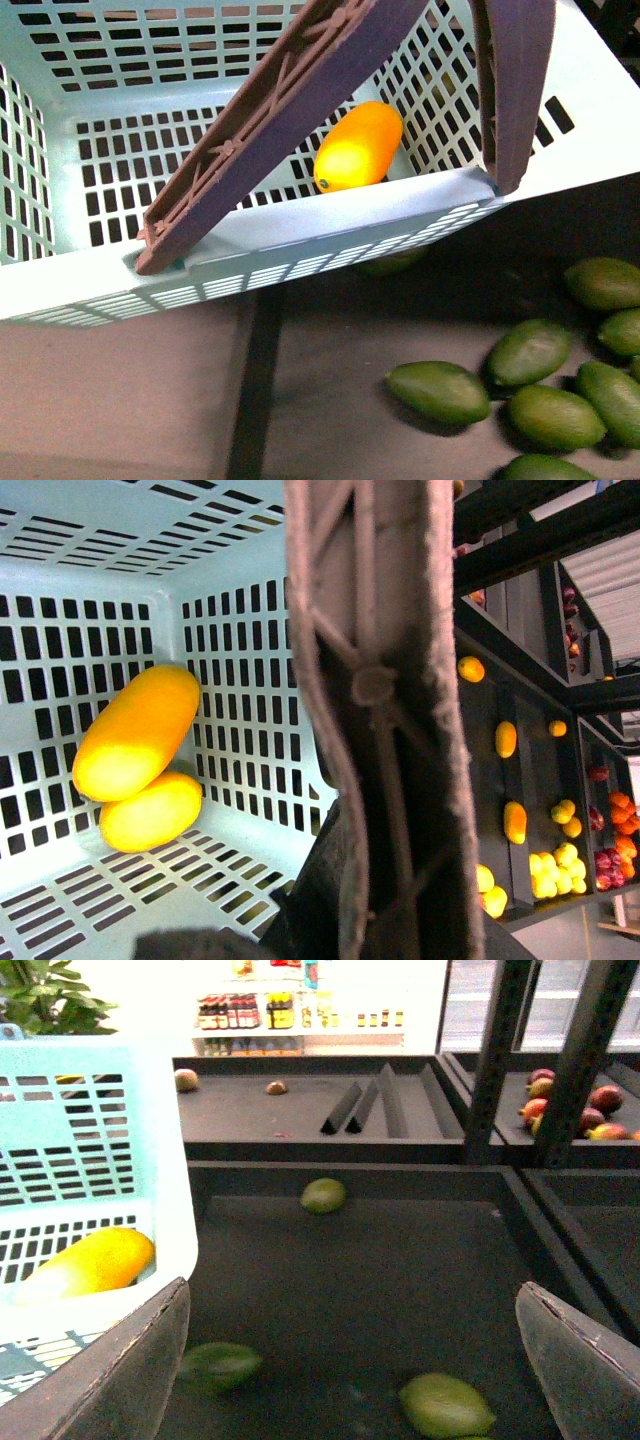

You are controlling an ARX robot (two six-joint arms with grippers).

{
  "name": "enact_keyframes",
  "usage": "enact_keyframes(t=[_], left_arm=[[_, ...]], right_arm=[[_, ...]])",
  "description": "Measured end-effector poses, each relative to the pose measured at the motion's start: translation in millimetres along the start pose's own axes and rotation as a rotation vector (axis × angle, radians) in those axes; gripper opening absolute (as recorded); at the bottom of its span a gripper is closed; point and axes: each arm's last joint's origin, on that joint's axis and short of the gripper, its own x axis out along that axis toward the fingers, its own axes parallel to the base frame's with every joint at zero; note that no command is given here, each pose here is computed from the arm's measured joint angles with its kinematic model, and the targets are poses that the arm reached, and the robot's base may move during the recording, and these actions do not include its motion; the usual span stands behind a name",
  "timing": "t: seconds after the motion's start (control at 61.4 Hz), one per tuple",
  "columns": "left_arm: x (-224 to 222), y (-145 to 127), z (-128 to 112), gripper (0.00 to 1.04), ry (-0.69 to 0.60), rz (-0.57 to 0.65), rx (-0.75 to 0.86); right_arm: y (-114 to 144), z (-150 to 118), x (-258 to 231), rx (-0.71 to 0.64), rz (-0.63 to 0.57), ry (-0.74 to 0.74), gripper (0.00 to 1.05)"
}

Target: Pick lemon and mango into basket

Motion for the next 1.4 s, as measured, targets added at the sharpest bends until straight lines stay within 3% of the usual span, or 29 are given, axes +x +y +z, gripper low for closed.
enact_keyframes(t=[0.424, 0.521, 0.636, 0.733, 0.945, 1.157, 1.401], left_arm=[[0, 2, 1, 0.05, -0.034, 0.036, 0.003], [12, 2, 3, 0.05, -0.285, 0.285, -0.116], [37, 22, 14, 0.05, -0.521, 0.412, -0.242], [57, 52, 35, 0.05, -0.604, 0.462, -0.317], [105, 118, 57, 0.05, -0.642, 0.481, -0.583], [139, 131, 62, 0.05, -0.623, 0.389, -0.703], [147, 142, 56, 0.05, -0.628, 0.399, -0.743]], right_arm=[[0, 0, 0, 0.000, -0.001, 0.000, 0.96], [0, 0, 0, 0.000, -0.003, 0.000, 0.96], [0, 0, 0, 0.000, -0.004, 0.000, 0.96], [0, 0, 0, 0.000, -0.005, 0.000, 0.96], [0, 0, 0, 0.000, -0.003, 0.000, 0.96], [0, 0, 0, 0.000, -0.003, 0.000, 0.96], [0, 0, 0, 0.000, -0.003, 0.000, 0.96]])
